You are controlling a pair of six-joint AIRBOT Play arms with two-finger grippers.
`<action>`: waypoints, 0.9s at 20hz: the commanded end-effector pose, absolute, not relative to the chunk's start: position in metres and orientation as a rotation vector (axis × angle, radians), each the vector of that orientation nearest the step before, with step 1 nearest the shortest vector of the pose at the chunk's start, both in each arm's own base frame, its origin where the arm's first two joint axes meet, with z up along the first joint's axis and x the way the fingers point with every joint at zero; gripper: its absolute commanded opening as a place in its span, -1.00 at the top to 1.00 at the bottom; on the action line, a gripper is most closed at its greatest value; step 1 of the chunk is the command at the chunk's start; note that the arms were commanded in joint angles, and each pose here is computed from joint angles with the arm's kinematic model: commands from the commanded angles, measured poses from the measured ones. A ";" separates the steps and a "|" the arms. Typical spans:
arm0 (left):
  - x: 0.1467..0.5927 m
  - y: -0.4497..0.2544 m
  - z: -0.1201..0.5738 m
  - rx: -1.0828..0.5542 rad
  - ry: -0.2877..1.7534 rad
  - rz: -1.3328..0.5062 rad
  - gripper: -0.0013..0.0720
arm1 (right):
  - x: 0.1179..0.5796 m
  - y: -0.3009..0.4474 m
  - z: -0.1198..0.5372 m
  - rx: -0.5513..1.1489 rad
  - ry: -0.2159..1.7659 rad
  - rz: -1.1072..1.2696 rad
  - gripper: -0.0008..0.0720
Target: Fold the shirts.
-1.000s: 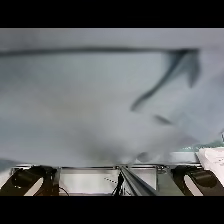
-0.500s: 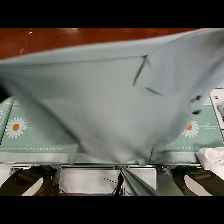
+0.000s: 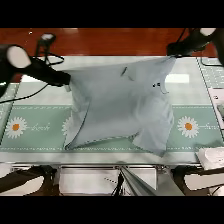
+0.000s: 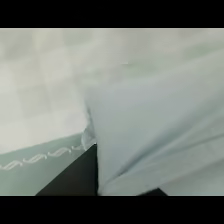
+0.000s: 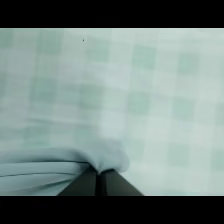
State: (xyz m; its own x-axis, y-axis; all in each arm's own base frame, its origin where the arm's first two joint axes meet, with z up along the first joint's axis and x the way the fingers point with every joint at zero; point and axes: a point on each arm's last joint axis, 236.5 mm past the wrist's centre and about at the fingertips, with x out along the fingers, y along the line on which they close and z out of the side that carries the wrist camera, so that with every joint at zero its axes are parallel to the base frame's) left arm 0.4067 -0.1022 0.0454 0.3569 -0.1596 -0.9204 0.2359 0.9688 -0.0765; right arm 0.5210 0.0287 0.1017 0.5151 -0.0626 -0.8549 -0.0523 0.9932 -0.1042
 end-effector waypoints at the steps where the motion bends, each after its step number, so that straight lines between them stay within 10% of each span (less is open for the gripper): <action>1: 0.420 -0.096 -0.030 0.082 1.311 -0.235 0.90 | 0.532 0.030 0.051 -0.091 1.115 -0.028 0.91; 6: 0.409 -0.087 -0.053 0.119 1.416 -0.242 0.89 | 0.532 0.028 0.043 -0.112 1.132 -0.026 0.87; 7: 0.415 -0.084 -0.042 0.112 1.406 -0.235 0.78 | 0.530 0.026 0.051 -0.129 1.123 -0.028 0.45; 8: 0.422 -0.078 -0.027 0.101 1.390 -0.224 0.22 | 0.525 0.025 0.061 -0.156 1.117 -0.009 -0.34; 9: 0.427 -0.071 -0.010 0.083 1.382 -0.207 -0.37 | 0.518 0.024 0.072 -0.203 1.120 0.017 -0.71; 11: 0.428 -0.054 0.023 0.032 1.392 -0.157 -0.95 | 0.493 0.009 0.096 -0.294 1.152 0.007 -0.71; 18: 0.332 0.002 0.067 -0.045 1.442 -0.063 -0.88 | 0.391 -0.106 0.117 -0.098 1.272 -0.246 -0.66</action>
State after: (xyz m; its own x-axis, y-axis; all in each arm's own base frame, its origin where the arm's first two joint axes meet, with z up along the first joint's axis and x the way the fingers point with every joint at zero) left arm 0.3775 -0.0166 0.0608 0.1601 -0.0786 -0.9840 0.0535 0.9961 -0.0709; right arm 0.4348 -0.0693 0.1197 0.3248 -0.2435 -0.9139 0.0319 0.9686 -0.2468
